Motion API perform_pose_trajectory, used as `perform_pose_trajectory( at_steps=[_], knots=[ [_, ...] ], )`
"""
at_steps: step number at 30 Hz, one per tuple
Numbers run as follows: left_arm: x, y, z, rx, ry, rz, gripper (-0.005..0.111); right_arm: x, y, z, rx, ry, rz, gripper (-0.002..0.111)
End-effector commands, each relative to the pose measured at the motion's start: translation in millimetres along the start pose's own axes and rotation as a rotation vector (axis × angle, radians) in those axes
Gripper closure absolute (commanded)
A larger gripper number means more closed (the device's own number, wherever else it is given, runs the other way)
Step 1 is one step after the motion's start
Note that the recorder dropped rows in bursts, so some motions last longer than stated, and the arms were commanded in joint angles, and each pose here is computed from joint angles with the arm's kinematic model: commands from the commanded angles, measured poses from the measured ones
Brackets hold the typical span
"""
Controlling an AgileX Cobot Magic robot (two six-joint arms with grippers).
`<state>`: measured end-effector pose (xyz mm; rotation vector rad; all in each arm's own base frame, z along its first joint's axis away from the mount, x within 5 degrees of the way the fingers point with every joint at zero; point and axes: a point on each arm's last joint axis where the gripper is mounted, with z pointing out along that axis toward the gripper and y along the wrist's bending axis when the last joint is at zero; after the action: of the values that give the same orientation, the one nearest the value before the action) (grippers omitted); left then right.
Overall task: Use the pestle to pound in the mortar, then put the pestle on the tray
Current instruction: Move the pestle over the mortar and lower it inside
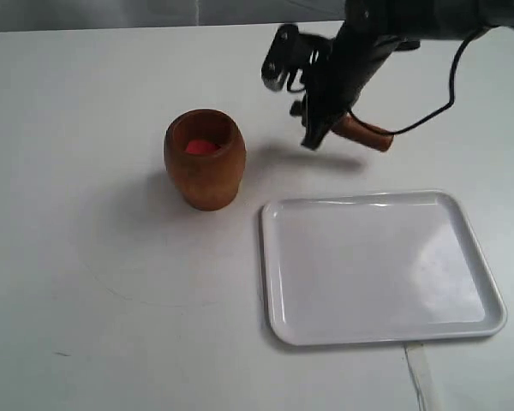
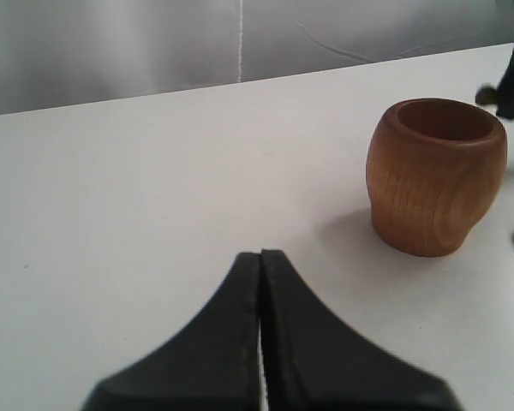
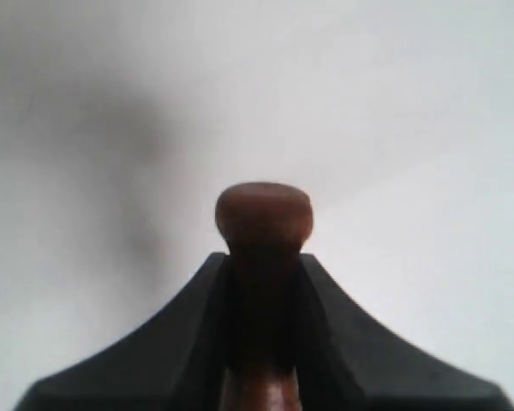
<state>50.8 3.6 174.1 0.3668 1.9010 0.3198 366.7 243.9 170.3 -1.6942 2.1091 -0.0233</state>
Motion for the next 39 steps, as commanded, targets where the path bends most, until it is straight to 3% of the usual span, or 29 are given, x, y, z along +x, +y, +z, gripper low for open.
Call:
perform_pose_trajectory(
  at_steps=[1,6,12,17,24,31,39],
  knots=[
    [-0.4,-0.6,0.0,0.008,-0.007,-0.012,0.107,-40.3,-3.1,-82.5,0.121,-0.314,0.131,0.108],
    [-0.4,-0.6,0.0,0.008,-0.007,-0.012,0.107,-78.4,20.9,-141.1,0.18,-0.582,0.159,0.108],
    [-0.4,-0.6,0.0,0.008,-0.007,-0.012,0.107,-93.8,66.0,-156.7,0.301,-0.839,0.213,0.108],
    [-0.4,-0.6,0.0,0.008,-0.007,-0.012,0.107,-77.7,105.6,-139.3,0.471,-1.032,0.259,0.108],
    [-0.4,-0.6,0.0,0.008,-0.007,-0.012,0.107,-29.0,146.0,-122.1,0.36,-1.456,0.398,0.108],
    [-0.4,-0.6,0.0,0.008,-0.007,-0.012,0.107,-28.3,158.6,-75.2,0.25,-1.351,0.4,0.108],
    [-0.4,-0.6,0.0,0.008,-0.007,-0.012,0.107,-33.8,157.4,-36.5,0.257,-1.276,0.454,0.108]
  ],
)
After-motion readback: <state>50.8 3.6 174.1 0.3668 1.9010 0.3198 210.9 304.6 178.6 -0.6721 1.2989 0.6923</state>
